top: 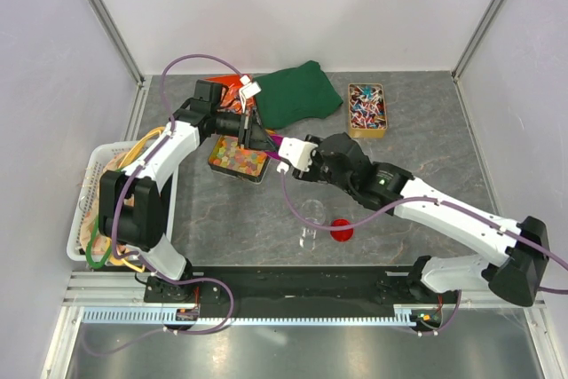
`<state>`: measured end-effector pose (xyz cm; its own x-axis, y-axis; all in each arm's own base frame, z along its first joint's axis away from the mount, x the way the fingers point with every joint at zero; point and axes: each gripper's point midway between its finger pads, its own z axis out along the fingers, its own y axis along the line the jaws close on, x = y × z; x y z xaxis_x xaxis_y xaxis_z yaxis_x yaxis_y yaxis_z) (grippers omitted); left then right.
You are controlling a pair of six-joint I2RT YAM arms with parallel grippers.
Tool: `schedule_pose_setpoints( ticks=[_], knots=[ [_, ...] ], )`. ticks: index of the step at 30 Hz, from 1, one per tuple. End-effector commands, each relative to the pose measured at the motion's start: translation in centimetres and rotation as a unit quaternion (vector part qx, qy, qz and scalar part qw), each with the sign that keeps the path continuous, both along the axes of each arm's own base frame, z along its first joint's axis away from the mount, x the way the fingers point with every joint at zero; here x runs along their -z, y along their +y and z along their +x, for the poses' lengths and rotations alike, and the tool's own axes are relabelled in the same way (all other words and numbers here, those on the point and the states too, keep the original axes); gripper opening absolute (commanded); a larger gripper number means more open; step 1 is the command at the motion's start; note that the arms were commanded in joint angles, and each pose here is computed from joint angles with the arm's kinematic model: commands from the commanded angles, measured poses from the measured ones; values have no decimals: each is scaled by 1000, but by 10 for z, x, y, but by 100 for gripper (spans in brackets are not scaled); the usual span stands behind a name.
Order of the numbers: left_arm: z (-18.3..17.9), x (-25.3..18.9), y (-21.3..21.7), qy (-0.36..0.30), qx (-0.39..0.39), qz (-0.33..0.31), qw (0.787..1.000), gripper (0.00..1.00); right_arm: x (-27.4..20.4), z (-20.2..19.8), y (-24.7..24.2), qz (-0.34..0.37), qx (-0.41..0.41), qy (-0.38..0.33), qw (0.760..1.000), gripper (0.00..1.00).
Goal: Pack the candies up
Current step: Adjust the spatula.
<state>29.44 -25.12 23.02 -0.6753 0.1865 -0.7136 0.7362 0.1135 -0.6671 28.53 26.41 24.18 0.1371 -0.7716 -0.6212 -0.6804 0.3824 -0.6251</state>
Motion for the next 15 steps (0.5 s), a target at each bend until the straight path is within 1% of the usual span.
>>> schedule_pose_setpoints(
  ticks=[1,2,3,4,5,6,10,13,15],
  knots=[
    [-14,-13,-1,-22,34,-29,999,2,-22,-9,-2,63,-31,-1,998,47],
    [-15,-14,-1,-22,36,-30,999,2,-22,-12,-1,68,-39,4,997,45],
    [-15,-14,-1,-24,37,-31,999,2,-23,-13,-2,71,-43,4,997,50],
    [-15,-13,-1,-23,37,-31,999,2,-23,-14,-2,72,-48,4,996,63],
    [-16,-13,-1,-22,38,-32,999,2,-22,-15,-1,73,-52,6,996,95],
    [-16,-13,-2,-24,39,-31,998,2,-23,-17,0,77,-62,9,995,98],
    [-16,-13,-1,-29,37,-29,998,2,-29,-14,5,101,-61,19,993,98],
    [-17,-14,0,-29,37,-29,998,2,-32,-14,8,103,-65,19,992,98],
    [-17,-15,-1,-31,38,-29,998,2,-27,-13,9,99,-66,23,993,91]
  ],
)
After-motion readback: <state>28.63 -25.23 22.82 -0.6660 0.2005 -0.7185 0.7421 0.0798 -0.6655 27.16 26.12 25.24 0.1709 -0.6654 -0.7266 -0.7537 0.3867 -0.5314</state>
